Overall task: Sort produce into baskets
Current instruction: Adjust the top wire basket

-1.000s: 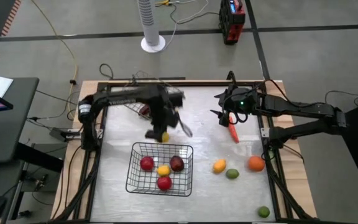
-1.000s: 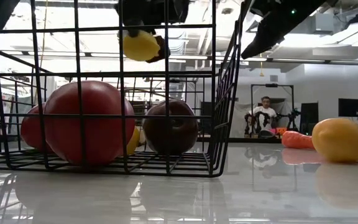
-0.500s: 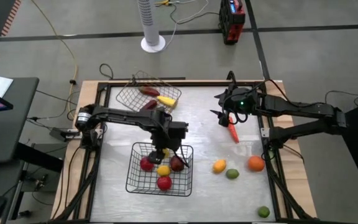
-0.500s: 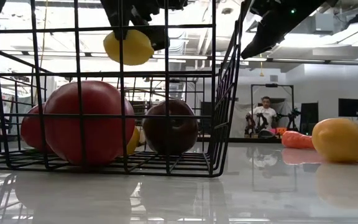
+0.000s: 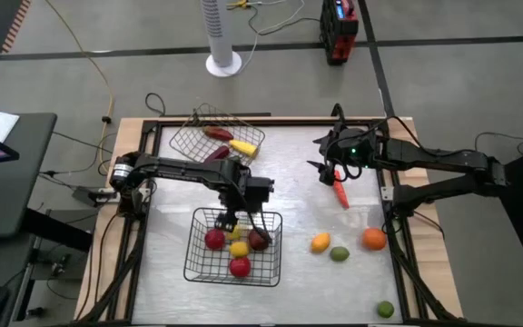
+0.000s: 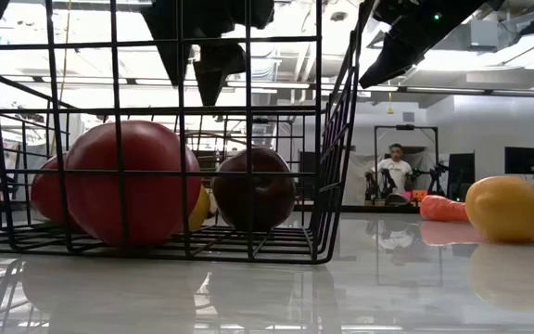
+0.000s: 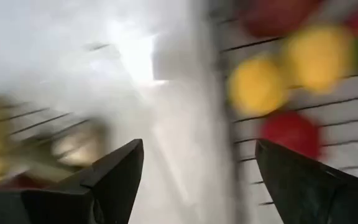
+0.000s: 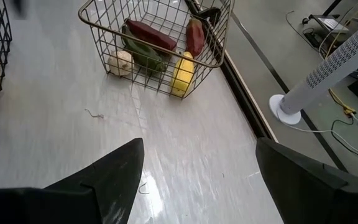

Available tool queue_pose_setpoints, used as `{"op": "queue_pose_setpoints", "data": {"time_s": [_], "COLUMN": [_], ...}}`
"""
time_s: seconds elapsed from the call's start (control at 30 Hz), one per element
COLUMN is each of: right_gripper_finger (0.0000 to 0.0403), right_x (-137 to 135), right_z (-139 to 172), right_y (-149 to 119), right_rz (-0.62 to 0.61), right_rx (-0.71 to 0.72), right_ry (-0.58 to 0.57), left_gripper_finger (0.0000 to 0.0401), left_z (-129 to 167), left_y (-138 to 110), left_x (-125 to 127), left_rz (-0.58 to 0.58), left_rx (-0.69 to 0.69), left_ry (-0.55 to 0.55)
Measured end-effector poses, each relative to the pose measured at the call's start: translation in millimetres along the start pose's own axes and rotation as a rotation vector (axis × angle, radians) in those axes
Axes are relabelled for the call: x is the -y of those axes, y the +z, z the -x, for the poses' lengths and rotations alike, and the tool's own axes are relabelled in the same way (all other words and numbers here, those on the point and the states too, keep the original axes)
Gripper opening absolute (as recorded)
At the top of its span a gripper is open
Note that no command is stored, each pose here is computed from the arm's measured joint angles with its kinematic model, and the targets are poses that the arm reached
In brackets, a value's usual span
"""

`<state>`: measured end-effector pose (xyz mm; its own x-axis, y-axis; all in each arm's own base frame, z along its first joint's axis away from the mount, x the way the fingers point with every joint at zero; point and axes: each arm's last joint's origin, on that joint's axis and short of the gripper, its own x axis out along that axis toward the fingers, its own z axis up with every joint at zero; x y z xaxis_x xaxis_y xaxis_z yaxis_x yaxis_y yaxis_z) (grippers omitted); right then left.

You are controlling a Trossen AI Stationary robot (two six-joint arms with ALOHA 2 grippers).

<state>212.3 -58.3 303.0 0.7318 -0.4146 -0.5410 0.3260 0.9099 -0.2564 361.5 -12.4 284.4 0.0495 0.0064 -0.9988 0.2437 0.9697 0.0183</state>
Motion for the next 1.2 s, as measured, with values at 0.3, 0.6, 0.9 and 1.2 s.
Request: {"op": "queue_pose_setpoints", "data": {"time_s": [0.3, 0.6, 0.9, 1.2], "right_gripper_finger": [0.0336, 0.0336, 0.0336, 0.0336], "right_x": [0, 0, -1, -1], "right_z": [0, 0, 0, 0], "right_y": [-1, -2, 0, 0], "right_rz": [-0.006, -0.004, 0.000, 0.000], "right_rx": [-0.007, -0.019, 0.005, 0.006], "right_ry": [0.001, 0.009, 0.025, 0.026], "left_gripper_finger": [0.0282, 0.0279, 0.0279, 0.0279], "left_z": [0, -30, -63, -65], "left_y": [-14, -43, -56, -49], "left_x": [-44, -76, -95, -114], "left_rz": [0.062, 0.025, -0.072, -0.011], "left_rx": [-0.043, -0.230, -0.328, -0.200], "left_ry": [0.068, 0.126, 0.296, 0.395]}}
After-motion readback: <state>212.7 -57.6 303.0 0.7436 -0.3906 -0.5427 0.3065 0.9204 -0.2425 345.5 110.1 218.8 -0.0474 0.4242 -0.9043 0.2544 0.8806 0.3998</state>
